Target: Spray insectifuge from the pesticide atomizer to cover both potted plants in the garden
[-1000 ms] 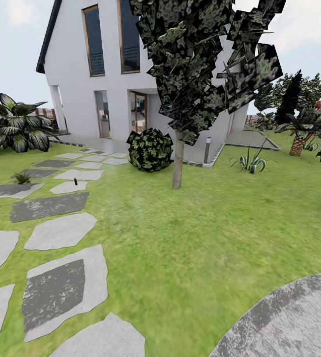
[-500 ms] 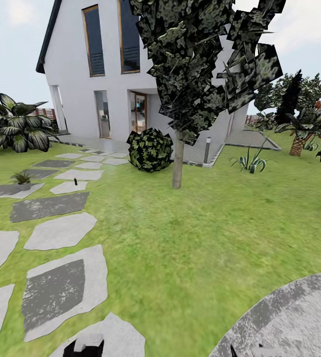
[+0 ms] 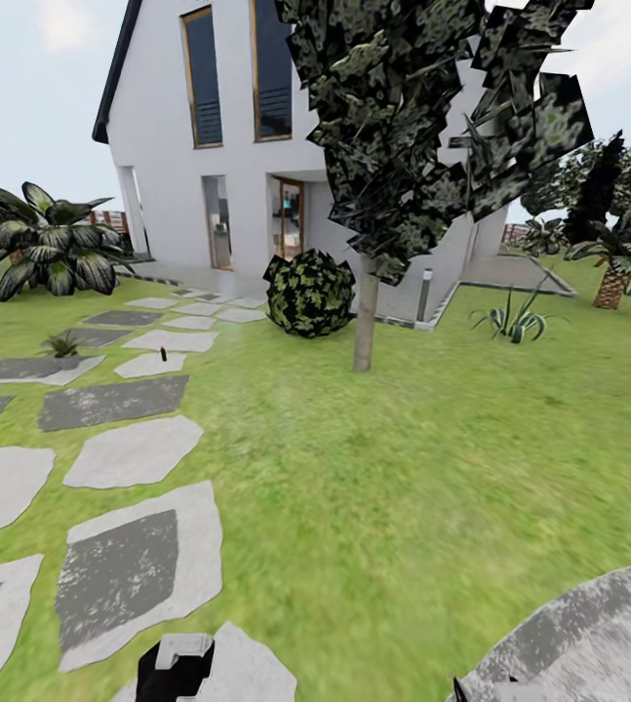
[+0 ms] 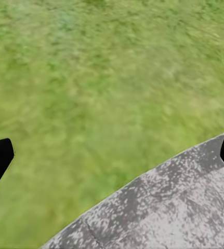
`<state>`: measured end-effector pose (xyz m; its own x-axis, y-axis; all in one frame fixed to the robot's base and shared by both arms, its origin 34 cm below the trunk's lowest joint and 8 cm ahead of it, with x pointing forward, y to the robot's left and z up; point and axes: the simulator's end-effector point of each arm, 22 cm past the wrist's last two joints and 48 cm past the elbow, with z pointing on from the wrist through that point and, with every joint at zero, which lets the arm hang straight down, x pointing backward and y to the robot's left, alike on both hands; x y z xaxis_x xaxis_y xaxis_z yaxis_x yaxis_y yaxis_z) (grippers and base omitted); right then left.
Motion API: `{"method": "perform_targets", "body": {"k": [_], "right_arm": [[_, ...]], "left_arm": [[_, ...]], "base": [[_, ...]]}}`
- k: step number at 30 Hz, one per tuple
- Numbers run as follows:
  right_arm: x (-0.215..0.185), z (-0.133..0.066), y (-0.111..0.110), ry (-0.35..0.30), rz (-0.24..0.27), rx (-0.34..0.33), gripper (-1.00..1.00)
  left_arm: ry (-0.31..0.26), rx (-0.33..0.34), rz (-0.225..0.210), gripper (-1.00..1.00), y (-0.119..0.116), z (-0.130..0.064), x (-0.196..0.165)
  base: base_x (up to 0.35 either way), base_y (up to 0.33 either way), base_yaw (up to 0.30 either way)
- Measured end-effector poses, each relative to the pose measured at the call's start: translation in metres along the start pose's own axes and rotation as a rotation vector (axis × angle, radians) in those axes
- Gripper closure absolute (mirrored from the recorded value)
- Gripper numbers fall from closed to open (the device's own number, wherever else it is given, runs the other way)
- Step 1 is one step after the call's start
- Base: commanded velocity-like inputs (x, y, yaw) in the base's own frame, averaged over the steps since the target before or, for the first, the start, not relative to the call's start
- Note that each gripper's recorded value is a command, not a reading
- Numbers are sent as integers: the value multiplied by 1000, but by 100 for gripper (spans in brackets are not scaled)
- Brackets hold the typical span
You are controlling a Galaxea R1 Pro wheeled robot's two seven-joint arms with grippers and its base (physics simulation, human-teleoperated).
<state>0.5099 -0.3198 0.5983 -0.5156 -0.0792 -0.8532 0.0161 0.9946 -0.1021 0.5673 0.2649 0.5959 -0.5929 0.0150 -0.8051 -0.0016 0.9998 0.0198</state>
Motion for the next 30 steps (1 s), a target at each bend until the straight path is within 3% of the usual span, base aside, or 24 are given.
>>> {"method": "perform_targets", "body": {"k": [11, 22, 30], "right_arm": [[9, -1, 1, 20, -2, -3, -100], [11, -1, 2, 25, -3, -4, -100], [13, -1, 5, 30, -1, -7, -100]], "left_arm": [[7, -2, -5, -100, 0, 1, 4], [11, -2, -5, -100, 0, 1, 6], [16, -2, -3, -100, 0, 2, 8]], "base": [[292, 182, 181], [279, 216, 26], [279, 217, 150]]}}
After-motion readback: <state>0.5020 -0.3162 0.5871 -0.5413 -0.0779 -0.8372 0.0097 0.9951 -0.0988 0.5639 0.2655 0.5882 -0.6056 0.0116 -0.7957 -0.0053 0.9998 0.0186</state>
